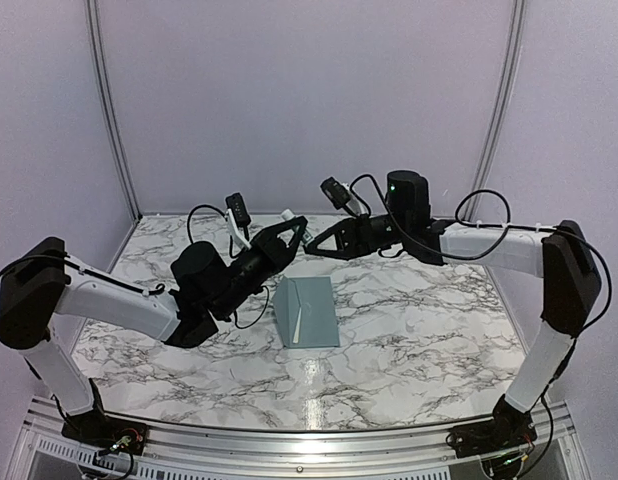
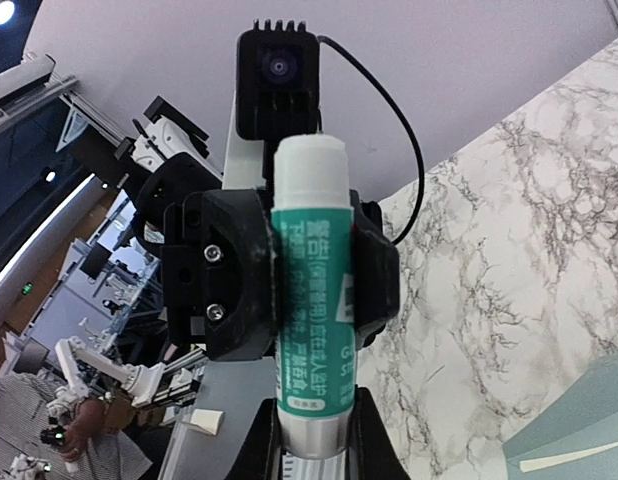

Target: Place the letter into the envelope and seal it

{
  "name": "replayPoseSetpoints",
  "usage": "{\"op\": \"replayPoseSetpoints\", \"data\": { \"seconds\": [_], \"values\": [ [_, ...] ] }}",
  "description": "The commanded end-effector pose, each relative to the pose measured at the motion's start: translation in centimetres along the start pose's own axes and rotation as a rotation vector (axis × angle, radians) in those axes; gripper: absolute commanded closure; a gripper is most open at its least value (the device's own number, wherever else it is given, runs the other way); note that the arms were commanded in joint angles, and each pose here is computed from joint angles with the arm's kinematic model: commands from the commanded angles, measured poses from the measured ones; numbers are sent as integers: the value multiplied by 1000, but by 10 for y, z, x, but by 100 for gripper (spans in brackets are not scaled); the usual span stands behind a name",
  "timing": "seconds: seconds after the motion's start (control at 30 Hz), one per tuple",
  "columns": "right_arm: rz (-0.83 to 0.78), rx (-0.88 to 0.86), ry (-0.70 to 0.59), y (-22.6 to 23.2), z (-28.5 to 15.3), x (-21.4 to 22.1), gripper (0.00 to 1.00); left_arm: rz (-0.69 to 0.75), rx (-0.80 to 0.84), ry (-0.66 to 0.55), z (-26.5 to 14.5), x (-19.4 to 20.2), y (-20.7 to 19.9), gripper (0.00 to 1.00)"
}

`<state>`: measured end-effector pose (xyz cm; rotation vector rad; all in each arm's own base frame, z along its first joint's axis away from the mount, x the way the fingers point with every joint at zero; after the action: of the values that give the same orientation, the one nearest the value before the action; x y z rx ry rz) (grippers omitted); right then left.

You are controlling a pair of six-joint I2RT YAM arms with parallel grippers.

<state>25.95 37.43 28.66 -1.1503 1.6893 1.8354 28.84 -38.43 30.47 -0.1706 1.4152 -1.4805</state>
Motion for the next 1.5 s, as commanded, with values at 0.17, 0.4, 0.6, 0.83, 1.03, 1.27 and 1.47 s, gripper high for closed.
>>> {"op": "replayPoseSetpoints", "data": {
  "seconds": [0.17, 0.4, 0.6, 0.83, 1.03, 1.27, 1.47],
  "values": [
    [-119, -41, 82, 31, 2, 0, 62, 27, 0, -50, -1, -19, -5, 100],
    [-391, 604, 191, -27, -35, -2, 46, 29, -34, -64, -2, -23, -2, 100],
    [-551, 739, 262, -18, -29, -9, 46, 23, -53, -60, 0, -21, 1, 100],
    [-610, 787, 312, -19, 0, -17, 49, 18, -56, -57, 2, -20, 2, 100],
    [-596, 810, 311, -26, 6, -25, 70, 25, -55, -63, 3, -22, 0, 100],
    [-584, 840, 328, -31, 2, -21, 66, 42, -62, -76, 2, -25, 0, 100],
    [-595, 829, 324, -28, 2, -20, 73, 44, -62, -67, 3, -22, 2, 100]
  ]
}}
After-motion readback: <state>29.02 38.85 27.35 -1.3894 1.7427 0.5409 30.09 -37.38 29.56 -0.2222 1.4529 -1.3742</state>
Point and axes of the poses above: each gripper's point midway between its finger pads, its own z axis out along the fingers, its own y axis along the line the jaws close on, x = y × z, the point moved 1 cm from there along -z, back along the fingers, and after that the axes turned 5 degrees about -z, right-handed, at the moved point
